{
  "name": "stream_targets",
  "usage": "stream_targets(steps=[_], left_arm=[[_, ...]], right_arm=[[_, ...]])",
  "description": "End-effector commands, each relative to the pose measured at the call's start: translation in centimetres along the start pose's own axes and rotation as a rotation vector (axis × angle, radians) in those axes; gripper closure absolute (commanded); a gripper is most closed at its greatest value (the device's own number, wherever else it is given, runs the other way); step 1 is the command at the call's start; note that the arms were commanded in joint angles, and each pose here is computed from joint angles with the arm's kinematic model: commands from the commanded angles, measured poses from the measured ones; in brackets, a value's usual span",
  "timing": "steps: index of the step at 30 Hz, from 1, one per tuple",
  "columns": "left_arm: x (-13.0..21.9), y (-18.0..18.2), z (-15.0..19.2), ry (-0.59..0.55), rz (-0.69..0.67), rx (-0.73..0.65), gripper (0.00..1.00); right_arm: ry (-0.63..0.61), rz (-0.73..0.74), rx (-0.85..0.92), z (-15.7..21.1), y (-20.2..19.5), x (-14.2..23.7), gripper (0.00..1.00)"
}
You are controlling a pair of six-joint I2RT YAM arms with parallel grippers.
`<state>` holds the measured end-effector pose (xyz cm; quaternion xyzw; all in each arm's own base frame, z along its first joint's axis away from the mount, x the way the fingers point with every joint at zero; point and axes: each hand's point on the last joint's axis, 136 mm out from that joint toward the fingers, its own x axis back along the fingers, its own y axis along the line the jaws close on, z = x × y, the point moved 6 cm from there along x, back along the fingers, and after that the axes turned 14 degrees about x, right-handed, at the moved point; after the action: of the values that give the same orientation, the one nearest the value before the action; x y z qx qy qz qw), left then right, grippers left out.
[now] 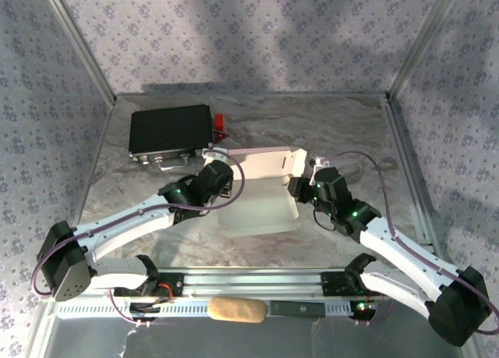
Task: Fold the paper box
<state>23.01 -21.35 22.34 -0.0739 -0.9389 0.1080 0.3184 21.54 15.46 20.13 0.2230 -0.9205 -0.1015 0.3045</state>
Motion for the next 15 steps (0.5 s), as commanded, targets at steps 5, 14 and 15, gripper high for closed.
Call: stream_targets(steps=[5, 14, 15], left_arm=[[1.4, -0.4, -1.5, -0.045, 0.048, 0.04, 1.0], [1.6, -0.1, -1.8, -0.033, 0.067, 0.056, 1.0], [1.6, 0.0, -1.8, -0.026, 0.074, 0.057, 1.0]], right_arm=[[0.094, 0.025, -0.089, 3.8, -1.2, -1.2, 0.8], [0.165, 0.075, -0.085, 5.3, -2.8, -3.4, 0.86], [0.136, 0.06, -0.073, 4.6, -2.7, -2.9, 0.86]])
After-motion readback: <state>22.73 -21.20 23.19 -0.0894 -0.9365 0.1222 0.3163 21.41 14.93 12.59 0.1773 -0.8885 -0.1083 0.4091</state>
